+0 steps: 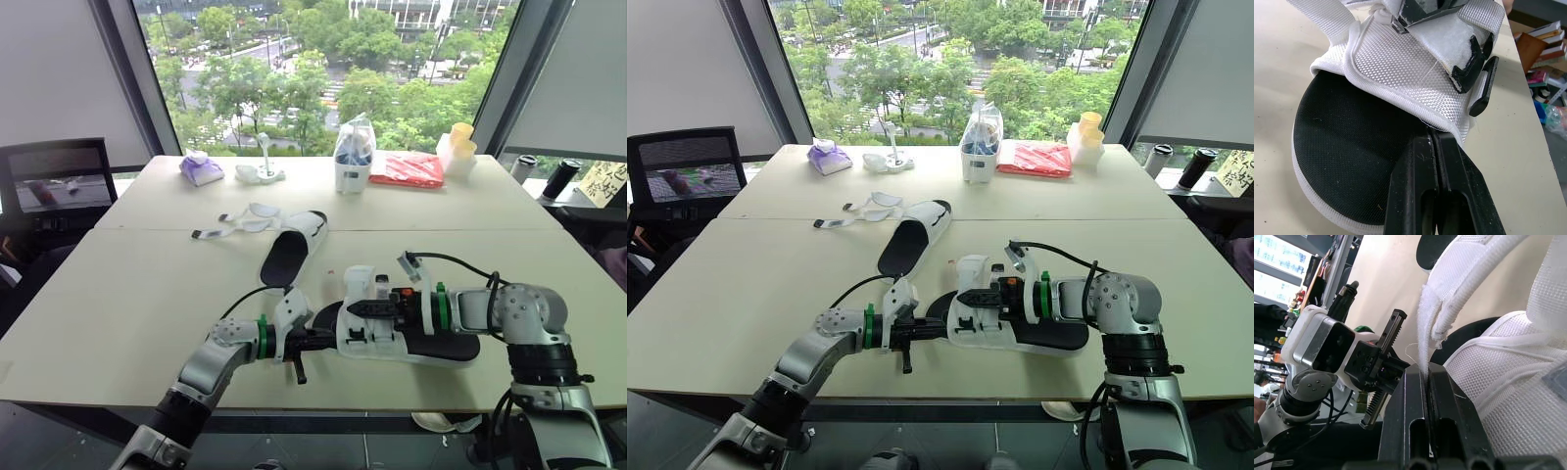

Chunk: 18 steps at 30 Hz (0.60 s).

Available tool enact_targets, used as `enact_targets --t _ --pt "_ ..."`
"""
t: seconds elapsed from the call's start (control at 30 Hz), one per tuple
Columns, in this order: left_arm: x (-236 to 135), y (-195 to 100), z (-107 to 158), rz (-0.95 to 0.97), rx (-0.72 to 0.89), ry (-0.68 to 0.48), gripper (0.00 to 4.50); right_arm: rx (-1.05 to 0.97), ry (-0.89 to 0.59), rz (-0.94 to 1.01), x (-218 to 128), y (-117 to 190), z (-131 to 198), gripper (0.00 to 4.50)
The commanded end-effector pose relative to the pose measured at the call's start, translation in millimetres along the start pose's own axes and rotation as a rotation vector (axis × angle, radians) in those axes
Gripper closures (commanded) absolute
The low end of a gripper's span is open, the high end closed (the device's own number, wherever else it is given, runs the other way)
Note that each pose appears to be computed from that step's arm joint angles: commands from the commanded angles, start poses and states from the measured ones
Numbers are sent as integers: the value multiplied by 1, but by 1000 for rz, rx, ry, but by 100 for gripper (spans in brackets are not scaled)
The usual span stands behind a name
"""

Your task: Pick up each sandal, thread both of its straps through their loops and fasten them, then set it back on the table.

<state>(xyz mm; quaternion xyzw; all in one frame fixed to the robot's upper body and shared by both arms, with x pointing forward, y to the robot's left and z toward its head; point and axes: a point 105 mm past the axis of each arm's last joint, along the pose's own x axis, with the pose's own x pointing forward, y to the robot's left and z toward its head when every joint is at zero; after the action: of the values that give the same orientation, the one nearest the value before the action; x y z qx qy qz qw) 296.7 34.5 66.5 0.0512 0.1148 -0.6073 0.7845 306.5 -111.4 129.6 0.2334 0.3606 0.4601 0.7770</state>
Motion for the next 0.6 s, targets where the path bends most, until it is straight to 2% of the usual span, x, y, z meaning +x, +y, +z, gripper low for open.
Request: enact_targets --t 0.03,0.3,0.6 --pt "-1 -2 -37 18 -98 115 450 -45 -3 57 0 16 5 445" --pt "-1 -3 -39 16 -99 122 450 -49 62 15 1 11 -11 445" --pt "-1 -4 -41 16 -101 126 450 -222 151 -103 0 -3 -27 445"
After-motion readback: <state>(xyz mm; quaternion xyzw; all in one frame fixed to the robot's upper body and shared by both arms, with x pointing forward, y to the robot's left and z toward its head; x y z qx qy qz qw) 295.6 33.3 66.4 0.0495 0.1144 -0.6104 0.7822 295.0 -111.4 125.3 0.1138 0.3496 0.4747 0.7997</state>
